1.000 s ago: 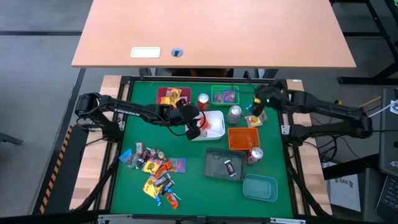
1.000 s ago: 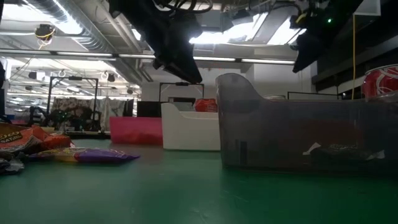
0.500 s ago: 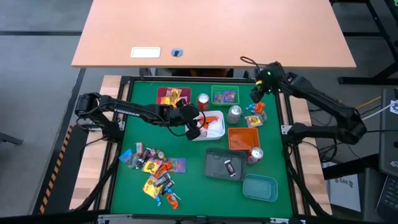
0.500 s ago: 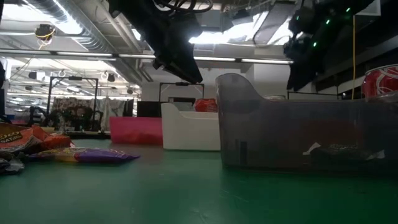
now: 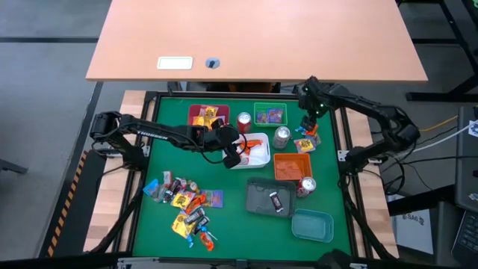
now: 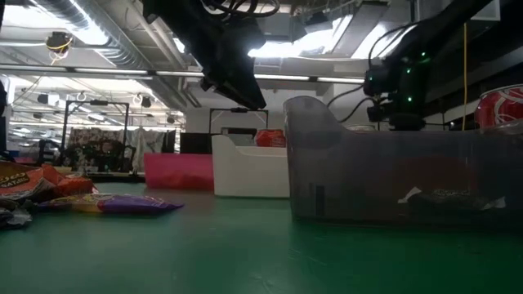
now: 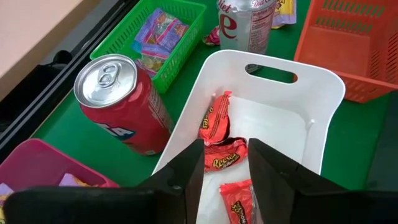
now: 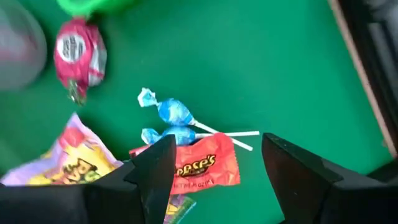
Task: Sort candy
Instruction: Put the light blue candy into the orange bin
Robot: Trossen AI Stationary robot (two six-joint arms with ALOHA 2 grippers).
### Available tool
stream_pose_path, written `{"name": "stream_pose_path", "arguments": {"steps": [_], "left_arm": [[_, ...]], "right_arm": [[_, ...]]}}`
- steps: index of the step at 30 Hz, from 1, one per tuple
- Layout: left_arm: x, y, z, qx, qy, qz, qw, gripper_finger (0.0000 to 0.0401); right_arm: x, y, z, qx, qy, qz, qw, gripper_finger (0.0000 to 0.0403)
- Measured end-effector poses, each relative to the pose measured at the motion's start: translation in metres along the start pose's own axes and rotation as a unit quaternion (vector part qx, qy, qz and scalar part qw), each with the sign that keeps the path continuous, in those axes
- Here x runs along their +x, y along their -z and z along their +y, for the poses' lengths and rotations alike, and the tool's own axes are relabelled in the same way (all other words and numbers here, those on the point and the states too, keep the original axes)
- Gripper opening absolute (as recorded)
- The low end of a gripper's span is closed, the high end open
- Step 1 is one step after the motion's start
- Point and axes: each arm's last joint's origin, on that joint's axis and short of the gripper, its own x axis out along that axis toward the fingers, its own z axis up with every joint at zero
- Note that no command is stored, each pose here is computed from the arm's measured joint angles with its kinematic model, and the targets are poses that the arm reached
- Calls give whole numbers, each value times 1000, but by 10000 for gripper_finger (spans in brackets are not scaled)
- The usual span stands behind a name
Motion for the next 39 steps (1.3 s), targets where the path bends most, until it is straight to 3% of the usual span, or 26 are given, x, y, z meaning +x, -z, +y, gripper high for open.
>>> {"name": "stream_pose_path", "arguments": {"steps": [20, 34, 39], "left_arm": [[-1, 0, -1, 2, 2, 0, 1000, 114], [-1, 0, -1, 2, 2, 0, 1000, 114], [-1, 0, -1, 2, 2, 0, 1000, 114]], "right_arm": [[37, -4, -1, -102, -56, 56, 992, 237], [40, -8, -2, -157, -65, 26, 985, 237], [45, -3, 2, -155, -93, 20, 983, 237]]}}
